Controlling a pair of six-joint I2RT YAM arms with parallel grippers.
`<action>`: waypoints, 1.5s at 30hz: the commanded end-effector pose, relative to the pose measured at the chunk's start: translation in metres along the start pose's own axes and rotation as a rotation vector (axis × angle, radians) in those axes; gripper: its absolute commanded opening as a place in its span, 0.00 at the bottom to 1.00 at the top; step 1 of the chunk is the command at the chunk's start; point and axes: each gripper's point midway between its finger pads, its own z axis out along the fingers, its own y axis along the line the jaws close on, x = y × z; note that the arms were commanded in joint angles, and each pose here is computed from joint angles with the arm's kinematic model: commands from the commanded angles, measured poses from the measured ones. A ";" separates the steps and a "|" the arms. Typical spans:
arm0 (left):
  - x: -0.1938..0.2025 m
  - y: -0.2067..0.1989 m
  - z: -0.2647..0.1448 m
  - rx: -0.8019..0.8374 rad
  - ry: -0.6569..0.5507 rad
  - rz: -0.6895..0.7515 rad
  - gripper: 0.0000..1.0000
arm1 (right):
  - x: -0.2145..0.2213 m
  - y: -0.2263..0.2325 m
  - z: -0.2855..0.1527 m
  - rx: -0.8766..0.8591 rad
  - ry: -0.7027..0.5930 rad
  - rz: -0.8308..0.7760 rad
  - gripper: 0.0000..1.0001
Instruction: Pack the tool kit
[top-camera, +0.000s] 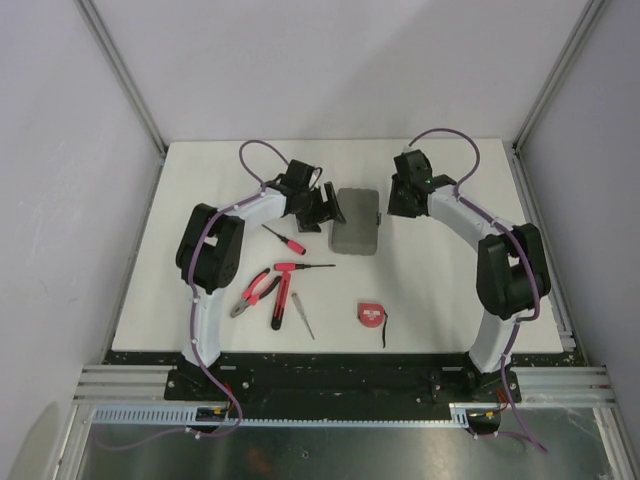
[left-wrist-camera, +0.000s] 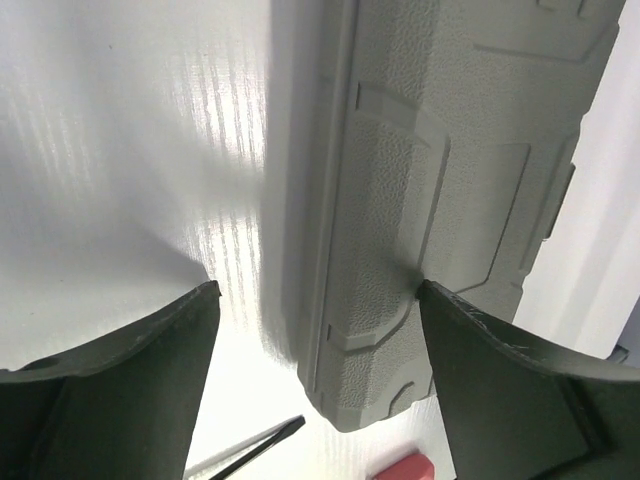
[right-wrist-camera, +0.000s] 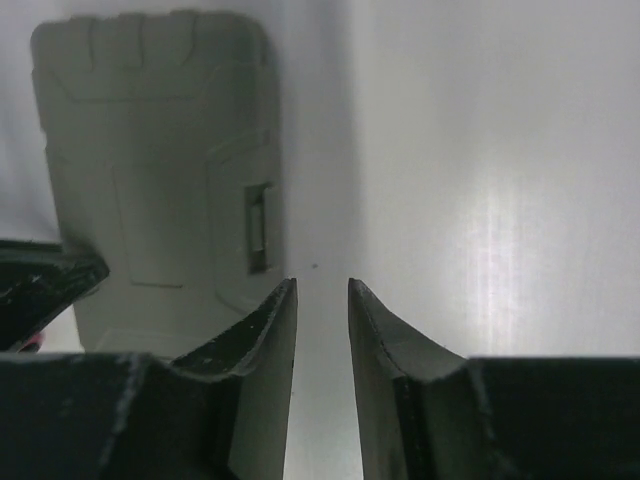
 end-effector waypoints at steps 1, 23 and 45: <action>-0.006 0.011 -0.014 -0.069 -0.012 0.072 0.86 | 0.025 0.046 0.010 -0.269 0.103 0.050 0.34; -0.004 0.013 -0.006 -0.039 0.009 0.110 0.82 | 0.026 0.044 0.044 -0.242 0.078 0.148 0.33; 0.004 0.020 0.004 -0.031 0.050 0.092 0.82 | 0.037 0.045 0.052 -0.448 0.114 0.239 0.48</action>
